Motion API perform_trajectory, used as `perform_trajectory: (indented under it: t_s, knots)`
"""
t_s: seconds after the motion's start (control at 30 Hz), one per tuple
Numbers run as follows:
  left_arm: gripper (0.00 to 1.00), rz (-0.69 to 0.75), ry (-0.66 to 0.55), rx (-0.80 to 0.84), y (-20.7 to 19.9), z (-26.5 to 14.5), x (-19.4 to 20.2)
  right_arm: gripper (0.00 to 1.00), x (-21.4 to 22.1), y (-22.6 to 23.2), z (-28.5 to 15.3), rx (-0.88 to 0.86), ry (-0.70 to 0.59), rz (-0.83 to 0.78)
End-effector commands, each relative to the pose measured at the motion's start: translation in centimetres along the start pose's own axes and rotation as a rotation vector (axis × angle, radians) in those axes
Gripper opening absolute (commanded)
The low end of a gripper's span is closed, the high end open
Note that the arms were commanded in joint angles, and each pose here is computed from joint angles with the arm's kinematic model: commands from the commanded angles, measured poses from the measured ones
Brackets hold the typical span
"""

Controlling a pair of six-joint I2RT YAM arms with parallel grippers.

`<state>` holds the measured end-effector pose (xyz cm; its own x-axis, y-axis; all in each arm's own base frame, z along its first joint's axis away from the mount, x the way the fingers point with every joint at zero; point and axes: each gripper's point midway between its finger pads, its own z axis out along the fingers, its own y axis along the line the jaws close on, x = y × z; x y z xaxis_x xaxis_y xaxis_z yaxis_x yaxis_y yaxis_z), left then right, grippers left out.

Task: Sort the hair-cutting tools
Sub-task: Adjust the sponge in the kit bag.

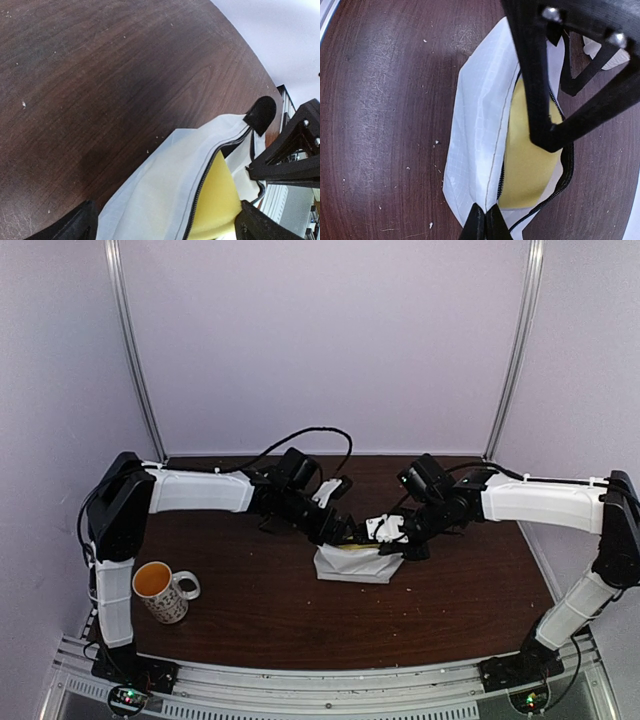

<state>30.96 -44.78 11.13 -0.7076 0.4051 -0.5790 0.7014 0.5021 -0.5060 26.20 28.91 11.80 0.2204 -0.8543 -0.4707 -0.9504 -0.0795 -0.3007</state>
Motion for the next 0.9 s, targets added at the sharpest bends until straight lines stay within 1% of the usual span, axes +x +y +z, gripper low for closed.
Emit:
perform_trajectory:
  t_s: [0.0,0.17,0.33,0.4,0.47,0.53,0.6,0.63,0.8,0.87]
  knots:
    - [0.98,0.004,0.04,-0.013,0.7,1.2,1.0,0.0,-0.6,-0.6,-0.8,0.052,-0.015,-0.008]
    - [0.98,-0.018,0.127,-0.18,4.4,2.0,3.7,0.0,-1.2,-0.5,-1.9,0.084,-0.032,-0.031]
    - [0.98,-0.028,0.232,-0.363,8.2,2.1,6.4,0.0,-0.9,-0.2,-2.7,0.113,-0.011,-0.059]
    - [0.98,-0.033,0.257,-0.426,9.5,1.8,7.2,0.0,-0.5,0.1,-2.7,0.13,0.011,-0.085]
    - [0.98,-0.032,0.265,-0.436,9.8,1.7,7.3,0.0,-0.3,0.3,-2.6,0.145,0.024,-0.104]
    - [0.98,-0.014,0.251,-0.385,8.7,1.8,6.7,0.0,-0.1,0.4,-2.5,0.155,0.024,-0.095]
    - [0.98,0.041,0.171,-0.336,6.3,0.9,4.6,0.0,0.1,0.4,-2.2,0.164,0.023,-0.073]
    - [0.98,0.08,0.111,-0.316,4.8,0.0,3.2,0.01,0.1,0.5,-2.1,0.161,0.023,-0.06]
    - [0.98,0.178,-0.147,-0.169,-2.1,-5.8,-2.7,0.13,-0.9,-0.2,-3.3,0.145,-0.017,0.006]
    - [0.98,0.2,-0.226,-0.144,-3.6,-7.9,-4.0,0.17,-1.1,-0.9,-3.8,0.145,-0.024,0.035]
